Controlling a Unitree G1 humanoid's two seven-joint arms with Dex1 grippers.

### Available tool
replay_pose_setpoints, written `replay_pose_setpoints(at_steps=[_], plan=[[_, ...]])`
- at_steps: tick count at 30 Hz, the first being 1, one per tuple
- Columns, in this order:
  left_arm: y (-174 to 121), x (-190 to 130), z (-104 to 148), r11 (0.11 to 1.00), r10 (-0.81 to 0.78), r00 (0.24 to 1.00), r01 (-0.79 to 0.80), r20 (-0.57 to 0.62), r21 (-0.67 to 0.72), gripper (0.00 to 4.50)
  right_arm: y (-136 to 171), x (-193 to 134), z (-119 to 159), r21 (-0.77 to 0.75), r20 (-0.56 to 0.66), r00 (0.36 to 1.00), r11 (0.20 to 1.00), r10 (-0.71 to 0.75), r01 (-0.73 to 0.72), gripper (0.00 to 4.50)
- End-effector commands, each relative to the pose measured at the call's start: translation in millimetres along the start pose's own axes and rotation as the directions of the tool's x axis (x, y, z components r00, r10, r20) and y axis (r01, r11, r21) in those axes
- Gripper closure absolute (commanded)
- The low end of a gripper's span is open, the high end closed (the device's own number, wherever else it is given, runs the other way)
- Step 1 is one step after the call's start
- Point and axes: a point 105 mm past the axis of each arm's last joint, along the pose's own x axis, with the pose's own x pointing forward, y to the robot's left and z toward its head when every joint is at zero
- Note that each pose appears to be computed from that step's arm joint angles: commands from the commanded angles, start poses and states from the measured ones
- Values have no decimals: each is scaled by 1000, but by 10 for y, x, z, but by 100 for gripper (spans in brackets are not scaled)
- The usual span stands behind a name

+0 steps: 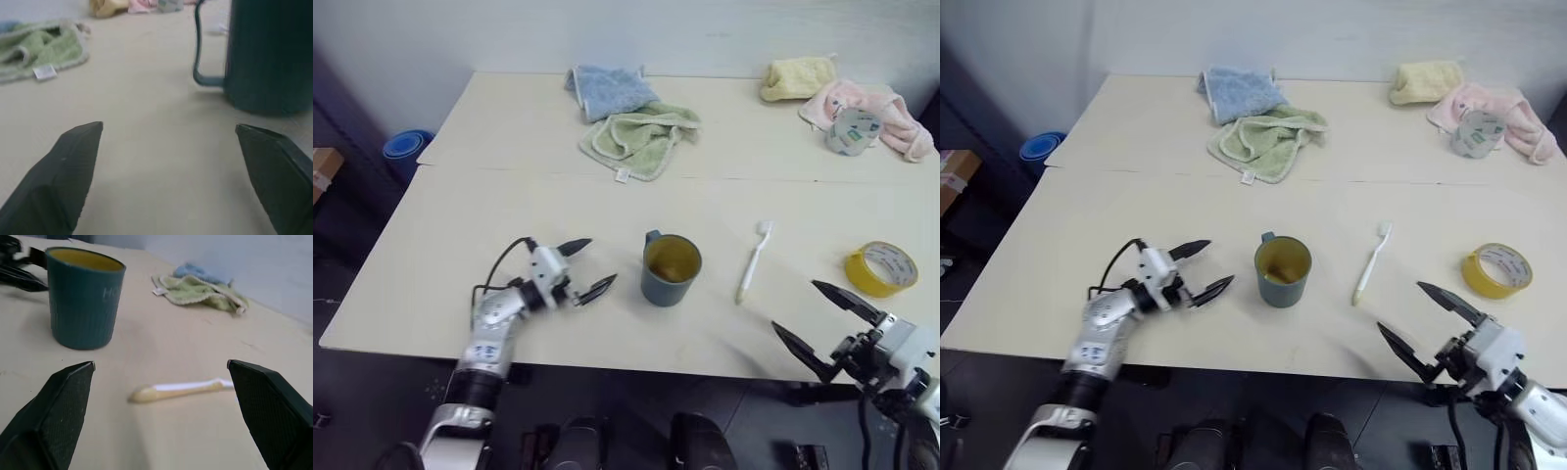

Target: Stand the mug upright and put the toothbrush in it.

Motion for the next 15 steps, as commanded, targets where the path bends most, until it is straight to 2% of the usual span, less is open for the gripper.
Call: replay_pose_setpoints(at_steps=[1, 4, 6, 9, 10, 13, 15], plan=[[-6, -475, 273, 983, -172, 985, 171, -13, -68, 3, -203, -349, 4, 2, -71, 993, 996, -93, 94, 0], [20, -858, 304, 974, -211, 969, 198, -130, -109, 3, -260, -564, -108, 53, -150, 979, 988, -136, 145, 0], [11, -978, 341, 974, -202, 967, 181, -153, -139, 3, -272, -565, -114, 107, -155, 977, 981, -146, 163, 0], [-84, -1039, 403, 971, -193, 970, 168, -145, -167, 3, -216, -200, 41, 228, -106, 991, 967, -86, 109, 0], [-103, -1018, 440, 973, -182, 975, 160, -124, -168, 3, -212, -33, 75, 267, -129, 989, 958, -71, 104, 0], [-147, -913, 543, 976, -169, 983, 156, -74, -153, 3, -250, 421, 5, 366, -356, 934, 918, -12, 151, 0], [-191, -856, 601, 973, -178, 983, 168, -47, -160, 3, -282, 611, 0, 403, -442, 897, 896, 13, 186, 0]])
